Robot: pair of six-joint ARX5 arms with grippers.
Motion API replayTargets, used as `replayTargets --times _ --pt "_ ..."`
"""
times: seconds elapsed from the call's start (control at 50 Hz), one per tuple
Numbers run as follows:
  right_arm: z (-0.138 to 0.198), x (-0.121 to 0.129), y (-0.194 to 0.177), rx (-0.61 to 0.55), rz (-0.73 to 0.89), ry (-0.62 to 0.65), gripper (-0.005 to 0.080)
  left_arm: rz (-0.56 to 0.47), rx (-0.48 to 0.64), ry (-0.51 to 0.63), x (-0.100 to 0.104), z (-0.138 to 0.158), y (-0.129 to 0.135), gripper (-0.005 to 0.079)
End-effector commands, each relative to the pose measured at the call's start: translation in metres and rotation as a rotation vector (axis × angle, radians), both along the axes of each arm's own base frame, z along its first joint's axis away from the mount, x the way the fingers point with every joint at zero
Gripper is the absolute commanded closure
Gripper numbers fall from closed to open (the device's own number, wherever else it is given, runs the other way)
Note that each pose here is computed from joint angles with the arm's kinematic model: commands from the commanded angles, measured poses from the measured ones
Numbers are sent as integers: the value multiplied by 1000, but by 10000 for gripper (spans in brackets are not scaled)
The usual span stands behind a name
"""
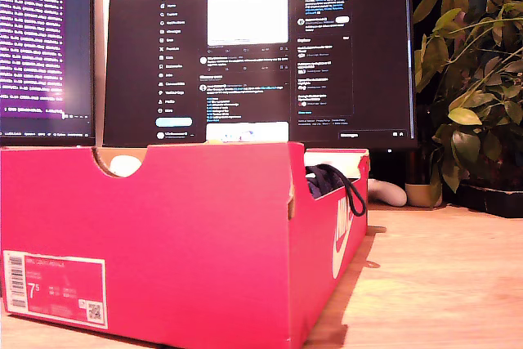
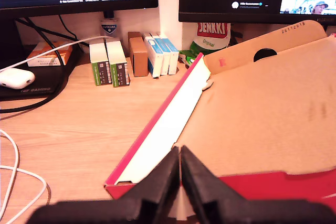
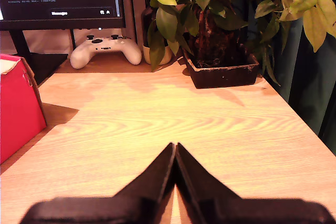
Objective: Close the red shoebox by pushing the lid with your left arm and holding the box in place with your right arm
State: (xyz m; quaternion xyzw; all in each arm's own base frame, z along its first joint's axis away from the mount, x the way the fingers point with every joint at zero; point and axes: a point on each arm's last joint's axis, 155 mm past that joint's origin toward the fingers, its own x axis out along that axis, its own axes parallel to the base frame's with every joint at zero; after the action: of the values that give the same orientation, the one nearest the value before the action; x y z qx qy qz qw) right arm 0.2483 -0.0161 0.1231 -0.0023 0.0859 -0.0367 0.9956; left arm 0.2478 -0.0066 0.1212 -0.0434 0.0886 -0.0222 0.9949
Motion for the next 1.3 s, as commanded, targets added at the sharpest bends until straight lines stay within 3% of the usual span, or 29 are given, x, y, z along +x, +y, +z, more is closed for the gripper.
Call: replayTargets --times 0.0,0.36,0.44,0.52,0.66,0.9,1.04,1.28 --pt "1 0 0 1 1 -9 764 4 2 39 0 -18 1 761" --pt "1 0 2 14 8 -11 764 0 1 39 0 -18 0 761" --pt "4 1 2 79 -1 -28 764 -2 -5 37 0 -17 0 761" --pt "14 2 4 169 -5 -69 764 -13 -91 24 0 -13 -5 761" --pt "40 1 20 272 79 -126 764 -35 -195 -32 2 6 -12 761" --pt "98 -12 31 299 150 -224 764 -81 -240 -140 -6 64 -19 761" --pt "103 -15 40 309 187 -153 764 -118 -245 -151 -10 91 -26 761" --pt "75 -8 72 369 328 85 764 -201 -267 4 4 107 -43 761"
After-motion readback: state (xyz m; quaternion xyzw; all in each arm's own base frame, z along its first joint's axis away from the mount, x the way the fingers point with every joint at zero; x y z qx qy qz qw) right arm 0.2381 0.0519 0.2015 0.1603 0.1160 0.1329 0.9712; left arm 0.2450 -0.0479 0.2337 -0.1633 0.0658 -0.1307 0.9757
